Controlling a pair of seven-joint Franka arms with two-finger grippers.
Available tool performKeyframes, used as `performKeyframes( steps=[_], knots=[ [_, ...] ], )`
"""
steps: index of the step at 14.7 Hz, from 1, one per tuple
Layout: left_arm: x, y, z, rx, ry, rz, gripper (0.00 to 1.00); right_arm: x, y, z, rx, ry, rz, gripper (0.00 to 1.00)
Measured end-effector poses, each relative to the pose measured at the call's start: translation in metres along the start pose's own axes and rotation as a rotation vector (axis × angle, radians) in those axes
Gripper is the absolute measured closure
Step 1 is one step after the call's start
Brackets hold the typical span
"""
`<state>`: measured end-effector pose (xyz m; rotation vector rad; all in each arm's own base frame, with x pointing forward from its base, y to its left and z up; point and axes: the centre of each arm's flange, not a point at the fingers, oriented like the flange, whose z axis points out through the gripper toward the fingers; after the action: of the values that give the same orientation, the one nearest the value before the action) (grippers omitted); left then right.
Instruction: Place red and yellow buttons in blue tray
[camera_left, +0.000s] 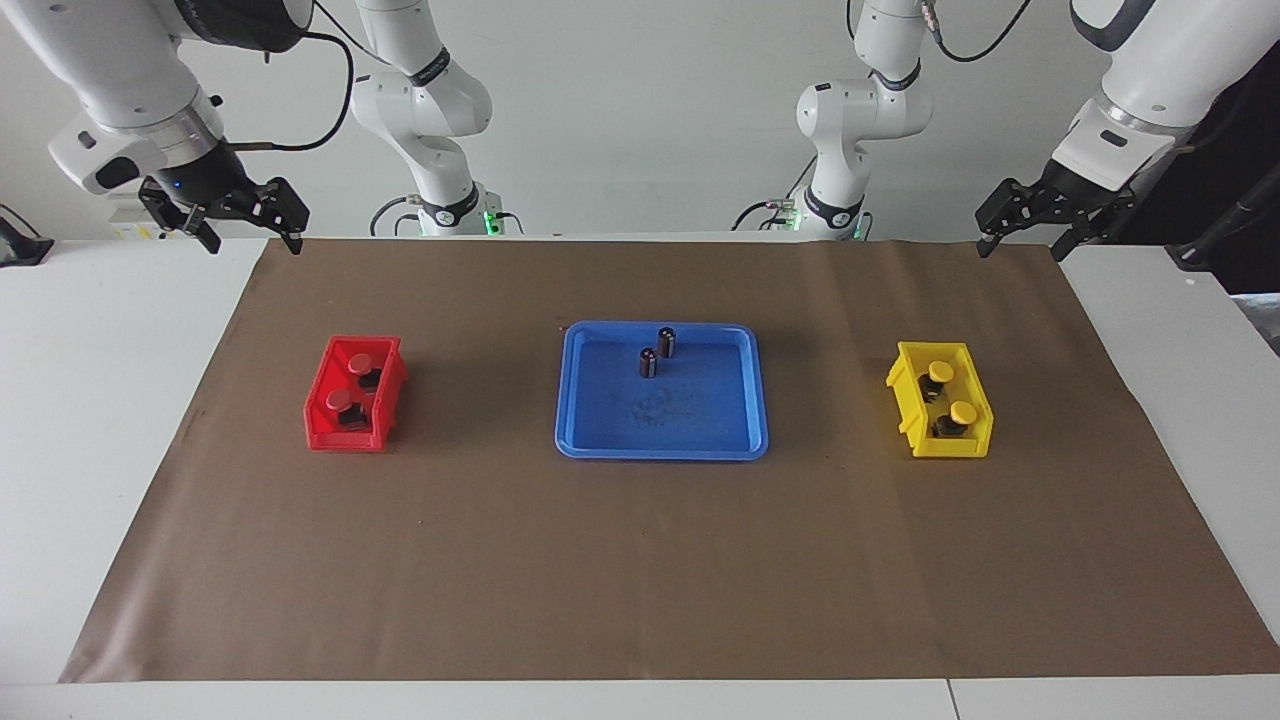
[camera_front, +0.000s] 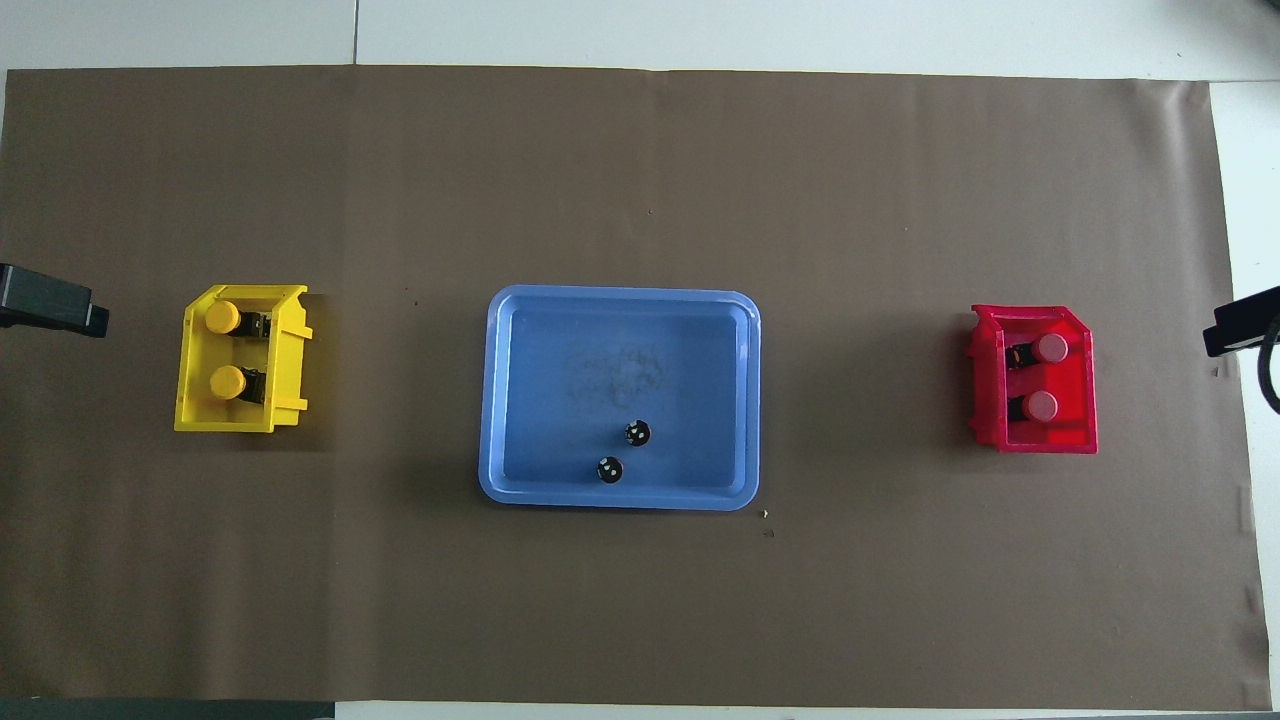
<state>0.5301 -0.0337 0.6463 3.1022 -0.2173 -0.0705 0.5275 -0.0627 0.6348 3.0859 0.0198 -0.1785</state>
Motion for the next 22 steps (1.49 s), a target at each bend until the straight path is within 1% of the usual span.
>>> performKeyframes(
  steps=[2,6,13,14,15,16,17,19,22],
  knots=[
    [0.000,0.000,0.000,0.000,0.000,0.000,0.00,0.000,0.000,0.000,0.000,0.000,0.000,0.00],
    [0.000,0.000,0.000,0.000,0.000,0.000,0.00,0.001,-0.005,0.000,0.039,0.005,-0.007,0.00],
    [0.000,0.000,0.000,0.000,-0.001,0.000,0.00,0.001,-0.006,0.001,0.041,0.003,-0.018,0.00],
    [0.000,0.000,0.000,0.000,-0.001,0.000,0.00,0.002,-0.007,0.002,0.041,0.008,-0.028,0.00],
    [0.000,0.000,0.000,0.000,-0.001,0.000,0.00,0.005,-0.007,0.006,0.038,0.028,-0.035,0.03],
    [0.000,0.000,0.000,0.000,-0.001,0.000,0.00,0.009,-0.009,0.015,0.035,0.054,-0.039,0.03],
    [0.000,0.000,0.000,0.000,-0.001,0.000,0.00,0.013,-0.011,0.028,0.032,0.079,-0.043,0.09],
    [0.000,0.000,0.000,0.000,-0.002,0.000,0.00,0.021,-0.017,0.067,0.028,0.117,-0.053,0.11],
    [0.000,0.000,0.000,0.000,-0.002,0.000,0.00,0.037,-0.023,0.127,0.026,0.127,-0.062,0.13]
  ],
)
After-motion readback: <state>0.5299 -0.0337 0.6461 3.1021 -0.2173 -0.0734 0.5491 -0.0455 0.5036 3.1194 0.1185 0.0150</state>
